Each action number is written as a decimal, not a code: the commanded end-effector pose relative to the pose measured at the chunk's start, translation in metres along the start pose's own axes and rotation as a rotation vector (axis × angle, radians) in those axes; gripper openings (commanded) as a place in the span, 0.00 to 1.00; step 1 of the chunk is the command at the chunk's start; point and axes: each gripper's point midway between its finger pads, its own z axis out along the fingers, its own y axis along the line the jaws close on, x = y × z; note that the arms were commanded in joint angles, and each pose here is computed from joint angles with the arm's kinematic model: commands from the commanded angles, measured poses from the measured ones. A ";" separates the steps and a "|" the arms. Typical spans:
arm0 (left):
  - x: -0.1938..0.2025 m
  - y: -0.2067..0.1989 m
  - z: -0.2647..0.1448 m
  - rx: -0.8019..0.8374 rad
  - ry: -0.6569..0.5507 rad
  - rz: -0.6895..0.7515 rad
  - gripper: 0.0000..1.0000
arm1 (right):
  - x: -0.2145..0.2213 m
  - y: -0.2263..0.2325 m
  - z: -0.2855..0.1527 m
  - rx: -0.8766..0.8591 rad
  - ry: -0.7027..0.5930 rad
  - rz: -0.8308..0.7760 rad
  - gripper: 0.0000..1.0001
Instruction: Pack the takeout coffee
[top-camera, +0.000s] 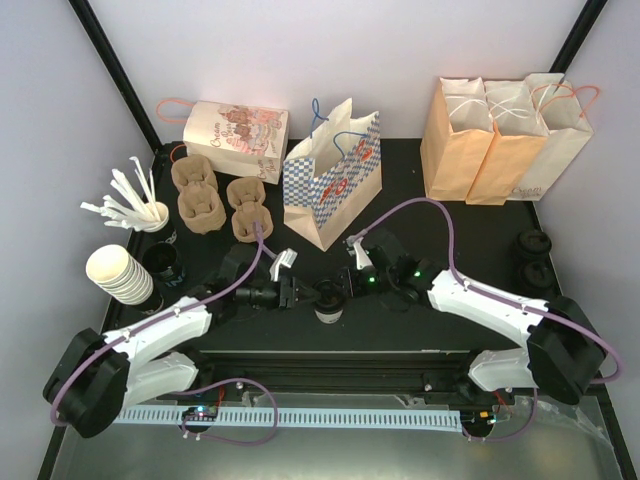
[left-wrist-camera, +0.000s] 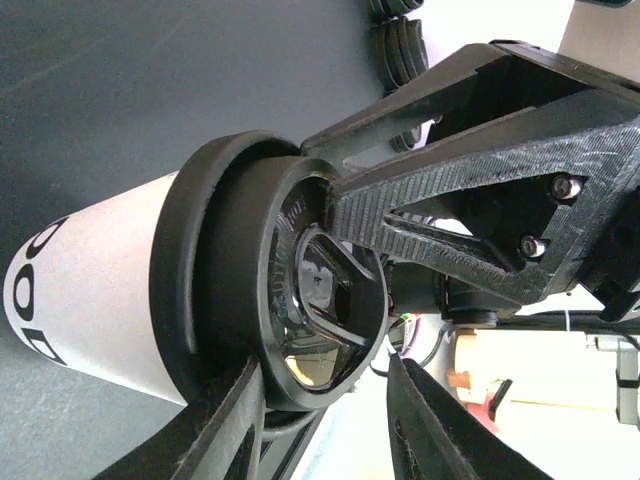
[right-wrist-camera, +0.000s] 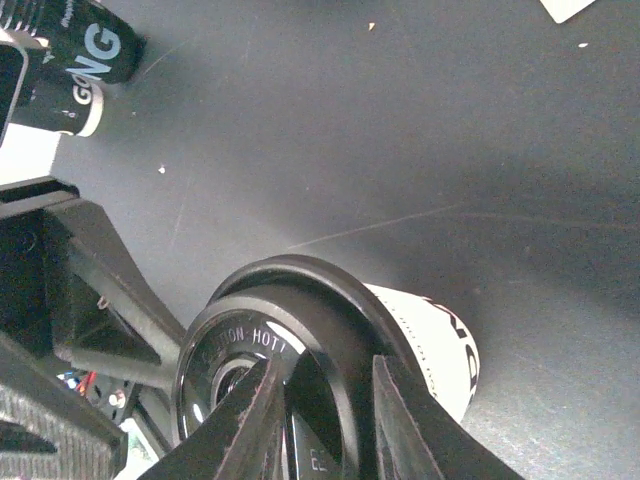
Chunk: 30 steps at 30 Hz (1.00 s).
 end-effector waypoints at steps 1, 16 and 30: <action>0.059 0.085 0.012 -0.295 0.124 -0.179 0.38 | 0.049 -0.015 0.018 0.056 0.212 0.024 0.28; 0.008 0.014 0.004 -0.240 0.047 -0.065 0.41 | -0.007 -0.003 0.007 0.109 0.141 -0.100 0.32; -0.036 -0.024 -0.023 -0.255 -0.050 0.045 0.51 | -0.025 0.003 -0.045 0.196 0.050 -0.060 0.41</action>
